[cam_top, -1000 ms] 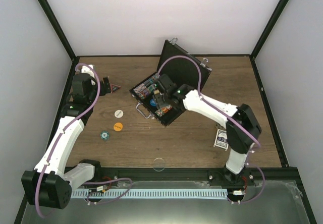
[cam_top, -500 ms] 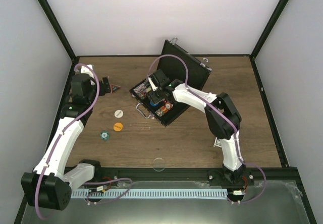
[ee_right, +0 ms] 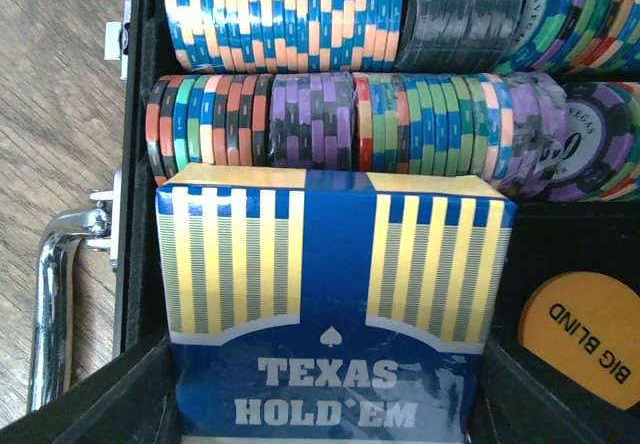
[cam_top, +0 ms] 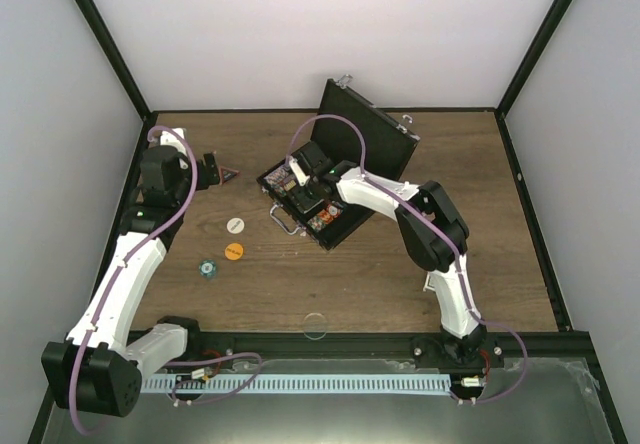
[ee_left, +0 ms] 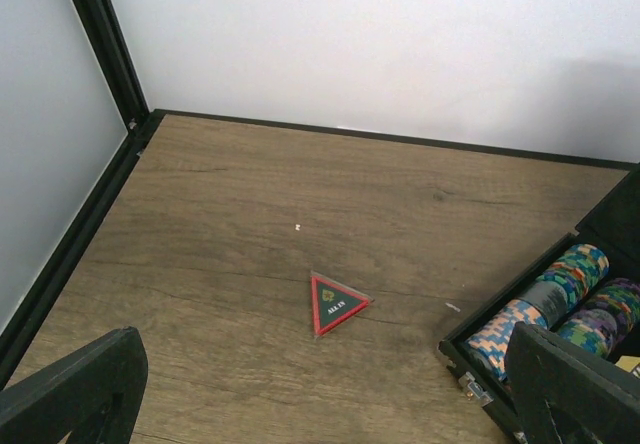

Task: Pack up texas hold em set

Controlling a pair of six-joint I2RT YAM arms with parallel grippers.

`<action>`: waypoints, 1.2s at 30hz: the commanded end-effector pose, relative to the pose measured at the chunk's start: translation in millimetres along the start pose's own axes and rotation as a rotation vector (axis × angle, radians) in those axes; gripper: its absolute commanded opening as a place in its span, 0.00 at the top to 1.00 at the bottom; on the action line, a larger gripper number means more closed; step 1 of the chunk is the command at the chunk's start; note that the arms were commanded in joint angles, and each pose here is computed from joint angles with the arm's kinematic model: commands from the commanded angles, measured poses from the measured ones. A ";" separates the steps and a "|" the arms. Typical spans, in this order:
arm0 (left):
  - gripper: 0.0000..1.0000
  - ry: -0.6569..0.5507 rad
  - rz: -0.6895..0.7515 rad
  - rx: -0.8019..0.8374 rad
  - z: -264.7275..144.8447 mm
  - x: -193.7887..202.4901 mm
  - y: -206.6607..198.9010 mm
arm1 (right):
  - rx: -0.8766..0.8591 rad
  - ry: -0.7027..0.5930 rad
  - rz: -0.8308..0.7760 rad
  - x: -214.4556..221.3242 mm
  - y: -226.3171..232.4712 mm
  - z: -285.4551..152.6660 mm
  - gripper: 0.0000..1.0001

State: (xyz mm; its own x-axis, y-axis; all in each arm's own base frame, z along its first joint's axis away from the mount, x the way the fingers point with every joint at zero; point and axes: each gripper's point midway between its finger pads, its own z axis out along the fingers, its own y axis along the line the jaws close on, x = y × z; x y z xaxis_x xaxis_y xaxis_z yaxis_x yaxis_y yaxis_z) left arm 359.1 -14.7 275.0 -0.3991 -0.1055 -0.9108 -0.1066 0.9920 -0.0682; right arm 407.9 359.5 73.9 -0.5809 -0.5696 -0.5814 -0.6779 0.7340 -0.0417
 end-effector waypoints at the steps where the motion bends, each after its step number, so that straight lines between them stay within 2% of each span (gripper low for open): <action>1: 0.00 -0.035 -0.014 0.023 -5.4 -8.3 -4.2 | -0.019 -0.020 -0.017 -3.8 2.3 -5.1 0.44; 25: 0.00 -0.020 -0.011 0.024 -1.5 -4.3 -4.9 | -0.054 0.146 -0.003 32.8 9.3 -6.7 0.43; 27: 0.00 -0.020 -0.011 0.024 -1.5 -4.2 -5.1 | -0.052 0.148 -0.003 34.4 9.0 -7.0 0.40; 36: 0.00 -0.019 -0.010 0.020 -1.1 -3.9 -4.5 | -0.015 0.088 -0.005 11.2 1.8 -19.9 0.13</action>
State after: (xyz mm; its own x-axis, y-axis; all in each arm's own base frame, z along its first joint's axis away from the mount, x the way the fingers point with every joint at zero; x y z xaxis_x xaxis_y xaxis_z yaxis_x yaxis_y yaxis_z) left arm 359.0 -17.6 275.0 -0.4007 -0.1050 -0.9102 -0.0938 0.9929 -0.0732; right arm 387.7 348.6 58.2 -0.6168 -0.6134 -0.4933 -0.6977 0.7161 -0.0182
